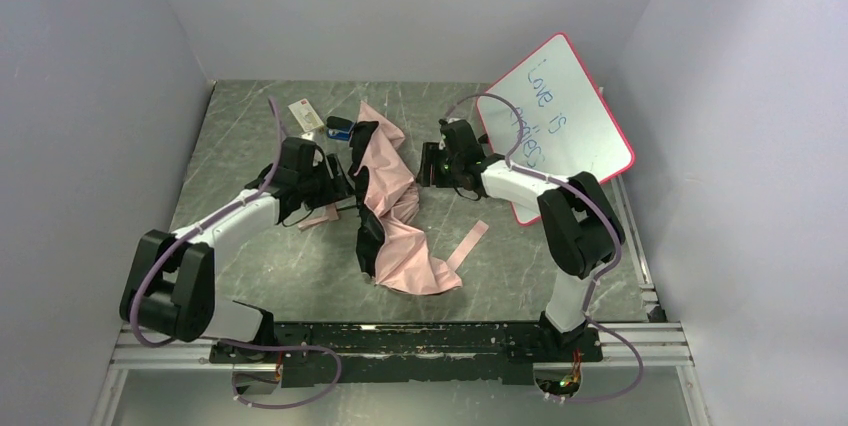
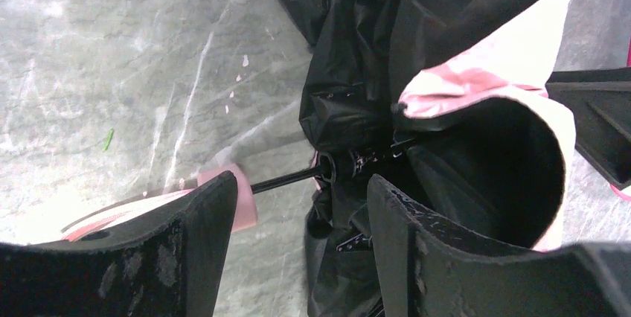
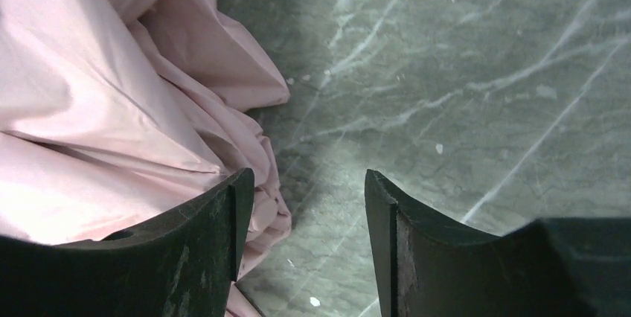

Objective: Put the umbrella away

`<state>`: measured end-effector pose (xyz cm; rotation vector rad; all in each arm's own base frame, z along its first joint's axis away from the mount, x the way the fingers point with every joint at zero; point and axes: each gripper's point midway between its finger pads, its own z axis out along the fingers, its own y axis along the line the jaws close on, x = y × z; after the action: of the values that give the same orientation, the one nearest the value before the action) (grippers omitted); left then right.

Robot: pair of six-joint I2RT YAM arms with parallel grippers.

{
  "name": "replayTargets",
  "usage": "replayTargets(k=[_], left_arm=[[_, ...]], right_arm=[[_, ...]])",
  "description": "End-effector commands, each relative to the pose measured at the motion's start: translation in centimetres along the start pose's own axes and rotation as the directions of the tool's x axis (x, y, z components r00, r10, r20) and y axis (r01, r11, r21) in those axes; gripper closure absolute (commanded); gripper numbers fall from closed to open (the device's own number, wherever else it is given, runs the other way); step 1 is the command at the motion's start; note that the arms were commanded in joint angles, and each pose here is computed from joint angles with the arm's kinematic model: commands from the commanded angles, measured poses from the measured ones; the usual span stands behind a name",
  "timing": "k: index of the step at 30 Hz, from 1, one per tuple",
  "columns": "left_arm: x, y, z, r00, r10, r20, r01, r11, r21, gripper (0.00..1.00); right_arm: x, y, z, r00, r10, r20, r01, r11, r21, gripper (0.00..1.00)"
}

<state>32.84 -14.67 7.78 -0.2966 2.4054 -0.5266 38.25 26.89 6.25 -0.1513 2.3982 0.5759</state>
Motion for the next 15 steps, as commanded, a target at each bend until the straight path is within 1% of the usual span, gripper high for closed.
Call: replayTargets(k=[1, 3, 5, 7, 10, 12, 15], left_arm=[[-1.8, 0.1, -2.2, 0.998, 0.022, 0.066, -0.021, 0.999, -0.030, 0.31], [-3.1, -0.4, -3.7, 0.994, 0.040, 0.103, -0.037, 0.999, -0.034, 0.30], [-4.5, -0.1, -5.0, 0.987, 0.061, 0.149, -0.050, 0.996, -0.076, 0.30], [-4.7, 0.5, -5.6, 0.986, 0.076, 0.150, -0.059, 0.991, -0.117, 0.30], [-3.3, 1.6, -5.4, 0.990, 0.085, 0.109, -0.068, 0.987, -0.147, 0.30], [-1.7, 2.0, -4.7, 0.994, 0.076, 0.075, -0.066, 0.990, -0.128, 0.31], [-0.1, 2.4, -3.6, 0.998, 0.058, 0.038, -0.054, 0.992, -0.111, 0.32]], right_arm=[[0.3, -1.8, -0.2, 0.999, 0.023, 0.027, -0.025, 0.995, 0.093, 0.40], [-0.2, -2.7, -0.6, 0.998, 0.015, 0.054, -0.022, 0.990, 0.140, 0.41], [-0.5, -3.3, -0.7, 0.998, 0.000, 0.061, -0.011, 0.985, 0.175, 0.43], [-0.4, -3.5, -0.5, 0.999, -0.016, 0.045, 0.007, 0.981, 0.192, 0.45], [0.4, -2.9, 0.5, 0.999, -0.035, -0.005, 0.035, 0.988, 0.148, 0.48], [1.0, -2.4, 1.2, 0.998, -0.049, -0.039, 0.053, 0.991, 0.120, 0.50], [1.3, -1.8, 2.1, 0.996, -0.069, -0.058, 0.075, 0.992, 0.104, 0.52]])
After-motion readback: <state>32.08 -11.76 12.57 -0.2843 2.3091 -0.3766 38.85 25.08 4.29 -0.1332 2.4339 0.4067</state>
